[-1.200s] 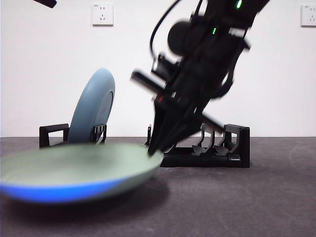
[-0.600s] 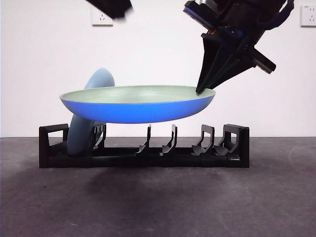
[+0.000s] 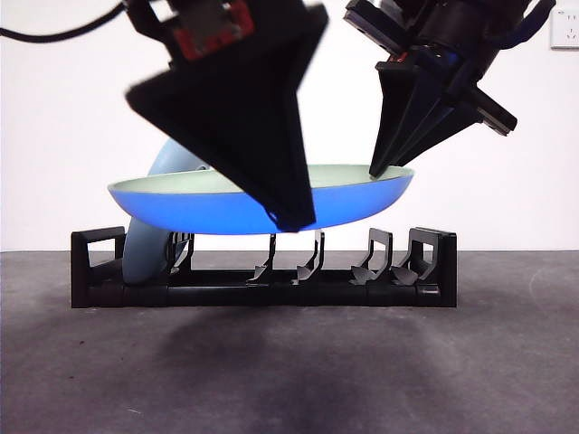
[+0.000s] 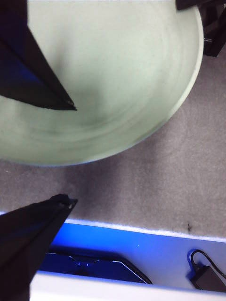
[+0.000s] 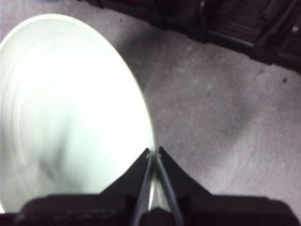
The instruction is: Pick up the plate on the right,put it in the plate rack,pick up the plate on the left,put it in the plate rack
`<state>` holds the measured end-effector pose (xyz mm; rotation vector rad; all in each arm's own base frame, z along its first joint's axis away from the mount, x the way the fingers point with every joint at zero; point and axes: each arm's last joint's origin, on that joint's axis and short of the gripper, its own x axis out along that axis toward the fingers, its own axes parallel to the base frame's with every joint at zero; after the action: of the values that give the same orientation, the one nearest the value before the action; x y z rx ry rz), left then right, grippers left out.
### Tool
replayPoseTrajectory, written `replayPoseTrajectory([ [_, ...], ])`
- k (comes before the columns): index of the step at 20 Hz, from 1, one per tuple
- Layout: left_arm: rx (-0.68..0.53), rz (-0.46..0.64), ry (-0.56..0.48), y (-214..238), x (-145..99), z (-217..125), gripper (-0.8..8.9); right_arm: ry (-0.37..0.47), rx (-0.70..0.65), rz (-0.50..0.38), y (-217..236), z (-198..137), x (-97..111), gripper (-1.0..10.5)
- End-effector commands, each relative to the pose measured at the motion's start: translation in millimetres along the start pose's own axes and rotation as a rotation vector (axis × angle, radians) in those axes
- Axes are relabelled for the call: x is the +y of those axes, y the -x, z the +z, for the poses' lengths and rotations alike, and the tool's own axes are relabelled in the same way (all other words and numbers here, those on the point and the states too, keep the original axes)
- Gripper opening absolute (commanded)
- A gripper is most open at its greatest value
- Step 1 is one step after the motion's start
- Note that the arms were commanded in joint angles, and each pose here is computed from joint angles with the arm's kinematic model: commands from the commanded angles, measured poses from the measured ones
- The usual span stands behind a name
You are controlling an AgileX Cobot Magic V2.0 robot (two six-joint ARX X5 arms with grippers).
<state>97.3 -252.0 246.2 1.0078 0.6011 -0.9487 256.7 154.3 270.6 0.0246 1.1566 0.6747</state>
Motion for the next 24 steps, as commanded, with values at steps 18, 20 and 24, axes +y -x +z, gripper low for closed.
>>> replayPoseTrajectory([
  [18, -0.023, -0.024, -0.007, -6.5, -5.4, 5.4, -0.09, 0.097, -0.256, 0.032, 82.7, -20.2, 24.7, 1.9],
  [20, -0.070, -0.013, 0.004, -5.7, -5.6, 10.3, -0.09, 0.104, -0.355, 0.001, 105.6, -26.4, 25.2, 1.9],
  [24, -0.200, 0.023, 0.127, -4.5, 0.5, 22.7, -0.09, 0.069, -0.606, -0.233, 151.1, -41.2, 23.3, 1.9],
])
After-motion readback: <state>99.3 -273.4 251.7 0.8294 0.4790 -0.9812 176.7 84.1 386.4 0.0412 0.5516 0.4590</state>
